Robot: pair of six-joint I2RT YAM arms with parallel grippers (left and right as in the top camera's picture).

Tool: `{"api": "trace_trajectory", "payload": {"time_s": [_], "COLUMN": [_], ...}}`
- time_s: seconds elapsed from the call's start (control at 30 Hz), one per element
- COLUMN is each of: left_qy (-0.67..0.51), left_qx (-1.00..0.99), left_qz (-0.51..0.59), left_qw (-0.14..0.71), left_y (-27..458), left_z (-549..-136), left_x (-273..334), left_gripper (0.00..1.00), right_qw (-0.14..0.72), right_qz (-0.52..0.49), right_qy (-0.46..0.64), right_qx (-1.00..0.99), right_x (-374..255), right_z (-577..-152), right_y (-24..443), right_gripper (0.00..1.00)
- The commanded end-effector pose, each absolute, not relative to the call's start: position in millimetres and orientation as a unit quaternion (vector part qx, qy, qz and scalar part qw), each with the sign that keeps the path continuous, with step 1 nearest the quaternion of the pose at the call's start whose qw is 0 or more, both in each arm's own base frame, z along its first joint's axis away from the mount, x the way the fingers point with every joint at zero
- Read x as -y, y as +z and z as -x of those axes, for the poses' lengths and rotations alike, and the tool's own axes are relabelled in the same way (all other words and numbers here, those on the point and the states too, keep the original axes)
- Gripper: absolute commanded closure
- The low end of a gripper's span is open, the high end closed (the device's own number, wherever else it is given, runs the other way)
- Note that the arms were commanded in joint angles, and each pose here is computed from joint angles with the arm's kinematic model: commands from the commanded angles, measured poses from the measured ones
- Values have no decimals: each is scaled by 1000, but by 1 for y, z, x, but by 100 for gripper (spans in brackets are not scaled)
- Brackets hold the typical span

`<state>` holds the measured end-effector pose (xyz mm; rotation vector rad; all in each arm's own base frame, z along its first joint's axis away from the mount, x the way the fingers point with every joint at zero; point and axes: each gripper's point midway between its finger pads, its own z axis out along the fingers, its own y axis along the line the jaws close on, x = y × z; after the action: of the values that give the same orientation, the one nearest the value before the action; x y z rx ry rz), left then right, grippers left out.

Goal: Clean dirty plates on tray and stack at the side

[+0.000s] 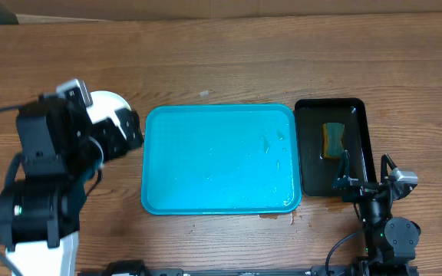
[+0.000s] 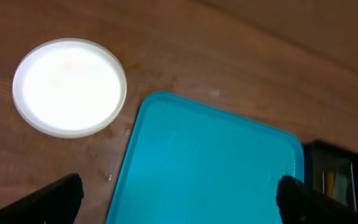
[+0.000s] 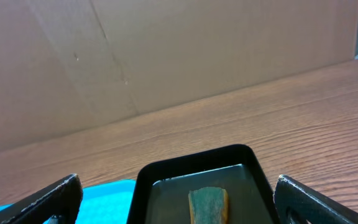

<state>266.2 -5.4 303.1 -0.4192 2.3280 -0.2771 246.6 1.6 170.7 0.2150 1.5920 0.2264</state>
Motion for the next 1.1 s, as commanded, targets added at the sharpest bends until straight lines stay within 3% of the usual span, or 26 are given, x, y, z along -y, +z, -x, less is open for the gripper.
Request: {"api": "trace_trajectory", "payload": {"time_s": [0.0, 0.23, 0.5, 0.77, 1.07], "left_qy": [-89, -90, -142, -198, -222], "left_qx": [-912, -905, -837, -689, -504], "left_qz": [151, 150, 202, 179, 132], "left_qw": [372, 388, 488, 674, 825], "left_y": [304, 284, 271, 319, 364], "left_z": [-249, -226, -230, -241, -206], "left_x": [3, 4, 4, 3, -1], "left_gripper": [0, 0, 0, 0, 0], "right_qw": [690, 690, 690, 690, 690], "right_qz": [-94, -94, -94, -94, -94], "right_qy": [106, 106, 106, 106, 106], "right_qx": [-709, -709, -709, -709, -709], "right_x": [-4, -4, -4, -4, -4], "right_z": [-246, -246, -246, -246, -246], "right_y": [170, 170, 170, 170, 170], "right_gripper": [0, 0, 0, 0, 0]}}
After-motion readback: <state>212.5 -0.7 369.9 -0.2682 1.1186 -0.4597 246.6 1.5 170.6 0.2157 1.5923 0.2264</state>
